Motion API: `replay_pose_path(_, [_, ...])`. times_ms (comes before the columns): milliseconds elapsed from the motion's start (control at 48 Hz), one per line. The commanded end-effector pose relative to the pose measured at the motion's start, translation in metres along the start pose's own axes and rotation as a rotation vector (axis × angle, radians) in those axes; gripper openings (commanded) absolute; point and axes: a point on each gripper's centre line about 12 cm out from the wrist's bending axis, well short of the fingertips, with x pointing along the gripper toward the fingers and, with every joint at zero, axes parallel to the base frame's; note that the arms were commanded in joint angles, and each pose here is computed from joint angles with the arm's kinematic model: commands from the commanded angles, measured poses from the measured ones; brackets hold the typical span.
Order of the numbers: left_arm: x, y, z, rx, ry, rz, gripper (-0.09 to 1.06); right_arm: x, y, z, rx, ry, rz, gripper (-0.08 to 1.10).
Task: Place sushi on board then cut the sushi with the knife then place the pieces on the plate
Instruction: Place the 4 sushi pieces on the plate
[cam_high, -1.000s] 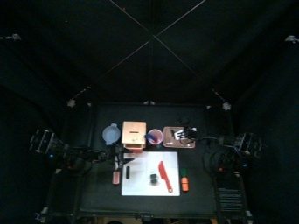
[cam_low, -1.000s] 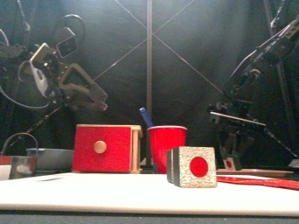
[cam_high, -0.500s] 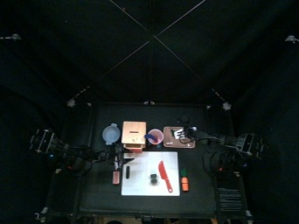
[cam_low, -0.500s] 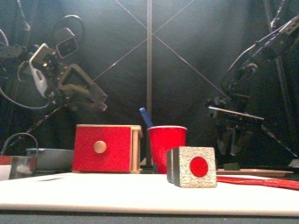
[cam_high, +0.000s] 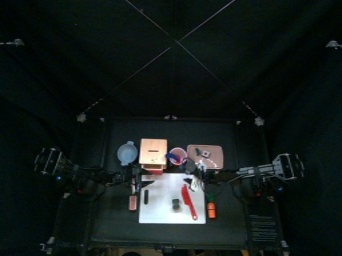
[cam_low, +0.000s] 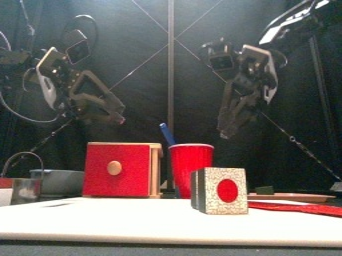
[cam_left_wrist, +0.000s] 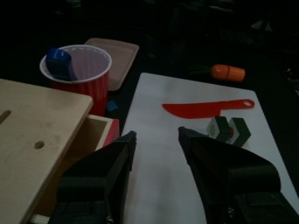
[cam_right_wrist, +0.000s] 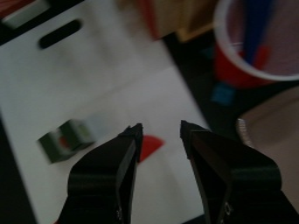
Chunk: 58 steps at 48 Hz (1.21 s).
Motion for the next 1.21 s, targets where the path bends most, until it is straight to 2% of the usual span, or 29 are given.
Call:
replay_pose_path(21, [0.006, -0.003, 0.017, -0.008, -0.052, -0.003, 0.82, -0.003, 0.032, 0.013, -0.064, 0.019, 0.032, 0.78])
replay_pose_path(188, [0.008, -0.004, 0.023, -0.011, -0.070, -0.005, 0.82, 0.004, 0.056, 0.013, -0.193, 0.170, 0.047, 0.78])
replay_pose_path(375, [0.009, -0.004, 0.024, -0.014, -0.073, -0.004, 0.82, 0.023, 0.072, 0.007, -0.290, 0.296, 0.135, 0.77])
replay_pose_path(521, [0.009, -0.004, 0.023, -0.013, -0.071, -0.006, 0.82, 0.035, 0.079, 0.014, -0.333, 0.275, 0.172, 0.77])
replay_pose_path(833, [0.005, -0.004, 0.016, -0.013, -0.051, -0.006, 0.82, 0.060, 0.082, 0.014, -0.379, 0.292, 0.147, 0.77])
replay_pose_path(1208, [0.004, -0.002, 0.013, -0.017, -0.040, 0.003, 0.82, 0.068, 0.083, 0.010, -0.380, 0.317, 0.145, 0.77])
